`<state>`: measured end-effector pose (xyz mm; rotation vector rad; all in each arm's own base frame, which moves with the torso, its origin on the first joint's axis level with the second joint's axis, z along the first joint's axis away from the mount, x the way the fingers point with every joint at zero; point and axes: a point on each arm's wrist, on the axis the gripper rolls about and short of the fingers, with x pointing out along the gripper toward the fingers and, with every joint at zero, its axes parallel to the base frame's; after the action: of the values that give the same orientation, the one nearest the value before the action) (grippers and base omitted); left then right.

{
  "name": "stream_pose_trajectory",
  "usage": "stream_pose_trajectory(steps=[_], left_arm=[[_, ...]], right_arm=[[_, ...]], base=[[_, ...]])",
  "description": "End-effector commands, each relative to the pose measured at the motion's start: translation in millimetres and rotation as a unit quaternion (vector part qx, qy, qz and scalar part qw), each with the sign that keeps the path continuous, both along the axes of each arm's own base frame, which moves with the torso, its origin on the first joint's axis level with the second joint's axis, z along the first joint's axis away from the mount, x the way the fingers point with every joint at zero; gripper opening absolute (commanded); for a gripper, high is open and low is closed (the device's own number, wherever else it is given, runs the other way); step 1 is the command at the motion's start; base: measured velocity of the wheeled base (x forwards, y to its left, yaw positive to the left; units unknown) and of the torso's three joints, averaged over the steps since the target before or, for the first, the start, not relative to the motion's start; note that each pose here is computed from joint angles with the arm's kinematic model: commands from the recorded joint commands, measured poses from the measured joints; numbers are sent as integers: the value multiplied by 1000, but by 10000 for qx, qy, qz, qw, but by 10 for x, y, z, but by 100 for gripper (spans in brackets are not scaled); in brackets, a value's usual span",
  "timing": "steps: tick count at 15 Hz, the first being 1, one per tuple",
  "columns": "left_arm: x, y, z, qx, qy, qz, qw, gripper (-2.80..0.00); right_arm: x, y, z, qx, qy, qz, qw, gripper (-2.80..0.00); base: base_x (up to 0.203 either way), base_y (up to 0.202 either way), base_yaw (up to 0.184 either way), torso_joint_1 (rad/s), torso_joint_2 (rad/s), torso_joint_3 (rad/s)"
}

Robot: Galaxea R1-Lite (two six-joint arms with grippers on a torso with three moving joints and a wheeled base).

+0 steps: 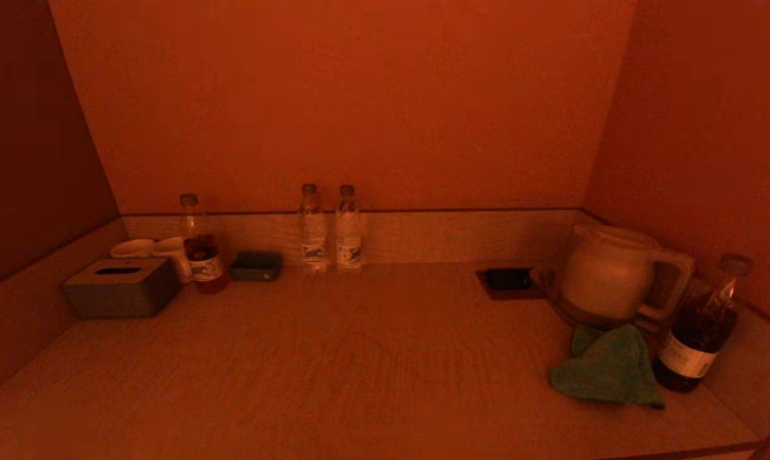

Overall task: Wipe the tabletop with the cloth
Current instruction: Pick up the tablecloth

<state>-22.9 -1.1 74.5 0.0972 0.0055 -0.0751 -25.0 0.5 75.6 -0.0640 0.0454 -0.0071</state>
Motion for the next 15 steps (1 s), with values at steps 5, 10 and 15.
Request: stream_pose_trajectory(steps=[5, 10, 15], left_arm=[[0, 0, 0, 4, 0, -2, 10000, -280], [0, 0, 0, 4, 0, -2, 10000, -280], [0, 0, 0, 4, 0, -10, 10000, -280]], right_arm=[[0, 0, 6, -37, -7, 4, 10000, -280], [-116, 0, 321, -52, -494, -40, 9988, -280], [-218, 3, 812, -60, -497, -2, 9987, -280]], base=[[0, 0, 0, 0, 0, 0], [0, 0, 0, 0, 0, 0], [0, 0, 0, 0, 0, 0]])
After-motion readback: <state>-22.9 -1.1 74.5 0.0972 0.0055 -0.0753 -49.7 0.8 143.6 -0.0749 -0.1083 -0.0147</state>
